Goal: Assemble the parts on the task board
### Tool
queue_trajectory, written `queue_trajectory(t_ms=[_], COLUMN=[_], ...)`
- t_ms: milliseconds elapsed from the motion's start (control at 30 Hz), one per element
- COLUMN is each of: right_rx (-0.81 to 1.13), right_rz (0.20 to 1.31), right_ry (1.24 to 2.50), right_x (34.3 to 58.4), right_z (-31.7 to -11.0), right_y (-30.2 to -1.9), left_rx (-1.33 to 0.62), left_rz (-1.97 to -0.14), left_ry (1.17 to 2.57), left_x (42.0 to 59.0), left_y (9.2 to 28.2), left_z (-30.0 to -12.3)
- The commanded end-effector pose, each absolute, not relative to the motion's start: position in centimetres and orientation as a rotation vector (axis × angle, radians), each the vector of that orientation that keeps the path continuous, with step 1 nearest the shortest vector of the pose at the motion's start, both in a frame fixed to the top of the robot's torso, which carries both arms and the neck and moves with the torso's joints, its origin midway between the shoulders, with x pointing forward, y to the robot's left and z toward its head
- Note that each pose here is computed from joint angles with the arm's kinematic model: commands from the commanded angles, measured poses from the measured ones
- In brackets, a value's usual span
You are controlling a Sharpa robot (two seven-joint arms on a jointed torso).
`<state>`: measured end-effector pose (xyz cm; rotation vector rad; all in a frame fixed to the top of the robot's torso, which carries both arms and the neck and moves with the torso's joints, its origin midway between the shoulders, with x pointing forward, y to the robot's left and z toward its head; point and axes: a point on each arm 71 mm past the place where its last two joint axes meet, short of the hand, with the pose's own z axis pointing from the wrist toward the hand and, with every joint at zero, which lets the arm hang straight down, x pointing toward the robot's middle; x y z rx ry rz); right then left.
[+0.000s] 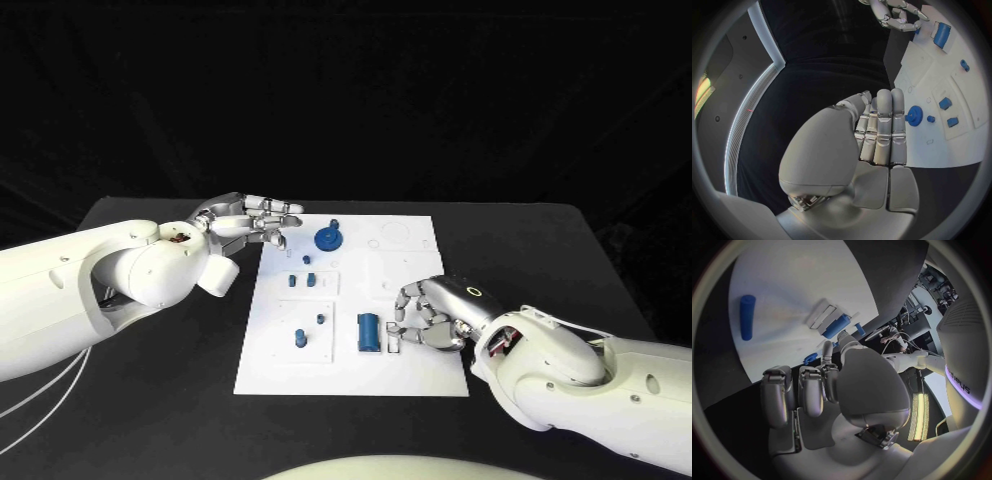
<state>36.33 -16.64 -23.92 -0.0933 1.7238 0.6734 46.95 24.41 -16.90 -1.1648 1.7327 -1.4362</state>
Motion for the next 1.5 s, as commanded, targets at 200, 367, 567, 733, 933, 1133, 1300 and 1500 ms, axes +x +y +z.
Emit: queue_trajectory(t_ms=[200, 367, 567, 733, 933, 1133, 1300, 1500], right_rx=[0.096, 0.131, 0.176, 0.195, 0.205, 0.197, 0.187, 0.171], right_rz=[0.671, 0.604, 0.533, 0.482, 0.441, 0.439, 0.437, 0.424], right_ry=[1.768, 1.791, 1.808, 1.841, 1.866, 1.859, 1.855, 1.863], right_x=[36.8, 36.7, 36.4, 36.0, 35.8, 35.7, 35.8, 36.0], right_z=[-22.3, -22.2, -23.0, -24.3, -25.5, -26.0, -26.2, -26.5], right_y=[-20.8, -23.5, -25.2, -25.5, -25.4, -24.8, -24.5, -24.3], left_rx=[-1.154, -1.152, -1.151, -1.151, -1.152, -1.151, -1.151, -1.152], left_rz=[-1.455, -1.457, -1.46, -1.459, -1.458, -1.46, -1.46, -1.46], left_ry=[1.732, 1.73, 1.731, 1.731, 1.731, 1.733, 1.734, 1.738], left_x=[46.9, 46.8, 46.8, 46.8, 46.8, 46.8, 46.8, 46.8], left_y=[24.2, 24.0, 23.9, 23.9, 24.0, 23.9, 23.9, 23.9], left_z=[-16.8, -16.8, -16.8, -16.8, -16.8, -16.8, -16.8, -16.8])
